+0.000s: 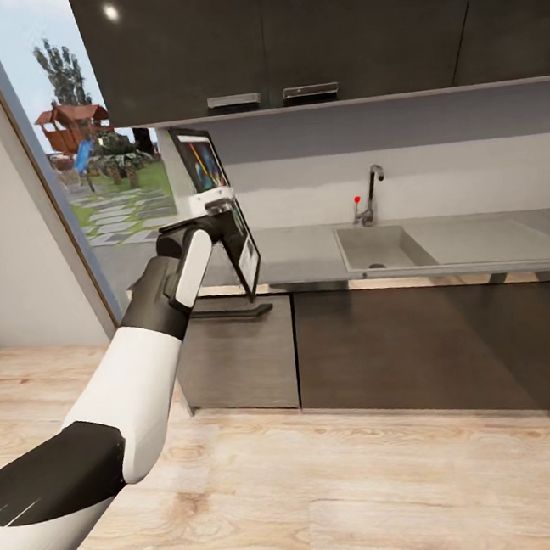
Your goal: Pick up the poster from the kitchen countertop and hang it on one of the wall nails in the kitchen.
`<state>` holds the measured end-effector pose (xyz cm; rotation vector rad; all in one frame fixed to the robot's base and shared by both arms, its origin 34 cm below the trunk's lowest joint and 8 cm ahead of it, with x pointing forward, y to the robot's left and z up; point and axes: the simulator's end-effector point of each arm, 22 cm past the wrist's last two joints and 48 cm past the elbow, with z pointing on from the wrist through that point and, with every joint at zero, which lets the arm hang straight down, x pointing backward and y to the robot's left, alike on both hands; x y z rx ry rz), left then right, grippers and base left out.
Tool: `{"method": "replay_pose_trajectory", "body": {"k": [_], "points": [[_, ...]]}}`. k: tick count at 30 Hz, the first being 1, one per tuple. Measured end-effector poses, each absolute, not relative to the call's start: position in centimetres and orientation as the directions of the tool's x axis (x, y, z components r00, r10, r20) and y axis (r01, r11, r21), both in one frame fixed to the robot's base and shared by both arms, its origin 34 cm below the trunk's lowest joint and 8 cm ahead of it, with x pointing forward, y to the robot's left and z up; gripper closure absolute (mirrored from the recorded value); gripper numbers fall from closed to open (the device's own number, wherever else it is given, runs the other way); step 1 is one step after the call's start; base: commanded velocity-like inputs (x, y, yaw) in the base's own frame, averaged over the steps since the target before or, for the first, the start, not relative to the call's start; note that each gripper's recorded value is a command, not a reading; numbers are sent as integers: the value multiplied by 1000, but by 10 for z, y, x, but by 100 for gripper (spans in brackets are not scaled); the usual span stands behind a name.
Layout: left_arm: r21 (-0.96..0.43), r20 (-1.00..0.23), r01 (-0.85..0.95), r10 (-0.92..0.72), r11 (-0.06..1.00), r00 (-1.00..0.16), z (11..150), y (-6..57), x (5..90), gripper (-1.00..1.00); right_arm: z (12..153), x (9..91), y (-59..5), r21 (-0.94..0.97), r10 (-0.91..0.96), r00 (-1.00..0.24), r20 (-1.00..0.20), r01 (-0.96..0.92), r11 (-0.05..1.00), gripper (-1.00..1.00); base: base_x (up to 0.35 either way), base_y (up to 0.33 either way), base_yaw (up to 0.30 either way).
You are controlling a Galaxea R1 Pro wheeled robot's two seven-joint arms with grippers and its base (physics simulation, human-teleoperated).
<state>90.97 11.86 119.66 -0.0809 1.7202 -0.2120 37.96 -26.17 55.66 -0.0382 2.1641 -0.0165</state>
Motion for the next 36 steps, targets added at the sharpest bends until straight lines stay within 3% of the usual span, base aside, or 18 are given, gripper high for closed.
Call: {"method": "replay_pose_trajectory", "body": {"k": [6, 15, 23, 36], "points": [[-199, -972, 274, -153, 941, -181, 1198, 72, 901, 100, 557, 380, -262, -26, -34, -559, -829, -21, 999, -100, 0, 0, 0], [-176, -979, 486, -100, 856, -177, 1198, 60, 888, 100, 557, 380, -256, -33, -56, -557, -829, -53, 998, -100, 0, 0, 0], [-181, -978, 734, -42, 655, -204, 1174, 76, 847, 100, 558, 381, -242, -74, -149, -542, -827, -157, 985, -100, 0, 0, 0], [-279, -953, 884, 2, 375, -301, 1111, 124, 775, 100, 592, 428, -240, -100, -170, -456, -874, -173, 980, -100, 0, 0, 0]]}}
